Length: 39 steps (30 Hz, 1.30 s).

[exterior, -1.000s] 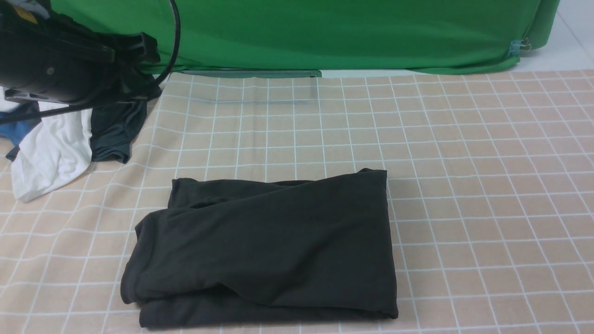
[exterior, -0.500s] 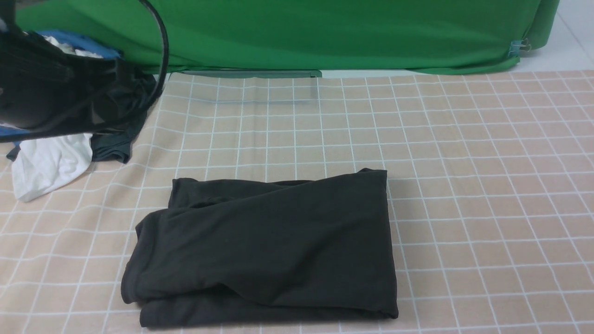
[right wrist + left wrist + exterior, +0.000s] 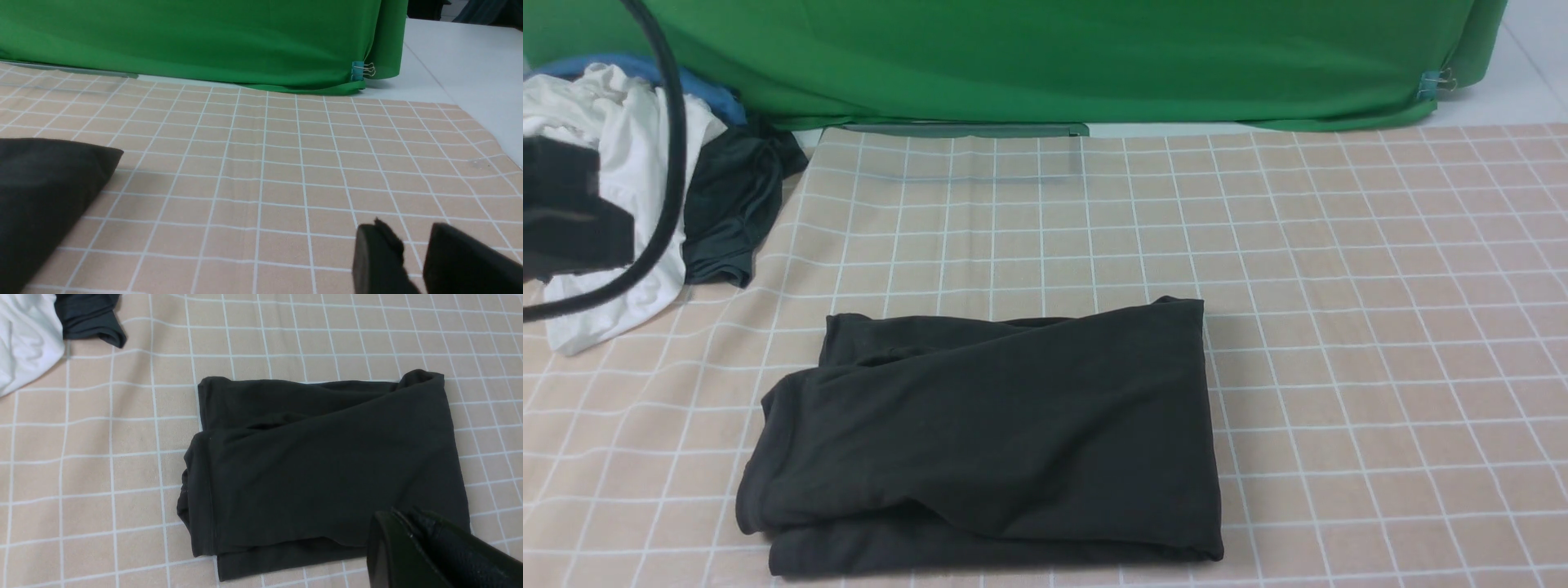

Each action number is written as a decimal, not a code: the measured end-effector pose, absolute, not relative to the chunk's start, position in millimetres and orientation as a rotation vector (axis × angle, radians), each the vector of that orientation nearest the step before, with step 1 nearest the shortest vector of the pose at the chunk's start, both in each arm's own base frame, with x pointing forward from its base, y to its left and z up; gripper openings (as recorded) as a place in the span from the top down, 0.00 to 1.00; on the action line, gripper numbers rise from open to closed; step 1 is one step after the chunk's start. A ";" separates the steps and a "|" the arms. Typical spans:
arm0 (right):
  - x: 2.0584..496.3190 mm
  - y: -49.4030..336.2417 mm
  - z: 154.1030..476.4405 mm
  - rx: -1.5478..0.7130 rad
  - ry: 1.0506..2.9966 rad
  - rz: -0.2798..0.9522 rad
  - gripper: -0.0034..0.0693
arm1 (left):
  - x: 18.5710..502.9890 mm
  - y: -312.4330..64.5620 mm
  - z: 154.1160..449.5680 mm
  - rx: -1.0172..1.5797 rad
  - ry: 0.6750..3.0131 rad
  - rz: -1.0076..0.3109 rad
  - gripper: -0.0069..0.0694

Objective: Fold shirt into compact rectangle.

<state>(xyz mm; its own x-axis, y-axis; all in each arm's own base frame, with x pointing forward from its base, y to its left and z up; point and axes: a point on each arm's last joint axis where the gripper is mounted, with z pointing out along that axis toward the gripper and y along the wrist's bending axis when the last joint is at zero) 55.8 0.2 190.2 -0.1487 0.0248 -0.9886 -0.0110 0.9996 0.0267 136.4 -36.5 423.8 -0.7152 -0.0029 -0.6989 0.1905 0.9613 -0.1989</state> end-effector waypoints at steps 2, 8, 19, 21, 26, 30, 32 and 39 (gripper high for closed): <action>55.8 0.2 190.2 0.010 1.720 0.031 0.66 | 127.4 -35.2 420.2 0.131 2.340 -0.333 0.89; 55.8 0.2 190.2 0.009 1.720 0.030 0.64 | 101.1 -30.7 384.1 0.116 2.323 -0.333 0.89; 55.7 0.2 189.9 -0.080 1.722 -0.047 0.63 | 79.2 -29.2 297.5 -0.025 2.152 -0.451 0.89; 55.7 0.2 189.9 -0.080 1.722 -0.047 0.63 | 81.2 -29.1 295.0 -0.058 2.088 -0.475 0.89; 55.7 0.2 189.8 -0.080 1.723 -0.047 0.62 | 85.2 -28.1 302.7 -0.090 1.973 -0.494 0.89; 55.7 0.2 189.7 -0.080 1.724 -0.047 0.62 | 89.1 -26.0 311.9 -0.113 1.861 -0.492 0.89; 55.7 0.2 189.7 -0.080 1.724 -0.047 0.62 | 90.3 -25.0 315.5 -0.120 1.818 -0.489 0.89; 55.7 0.2 189.7 -0.080 1.724 -0.047 0.62 | 91.3 -24.1 318.8 -0.127 1.779 -0.486 0.89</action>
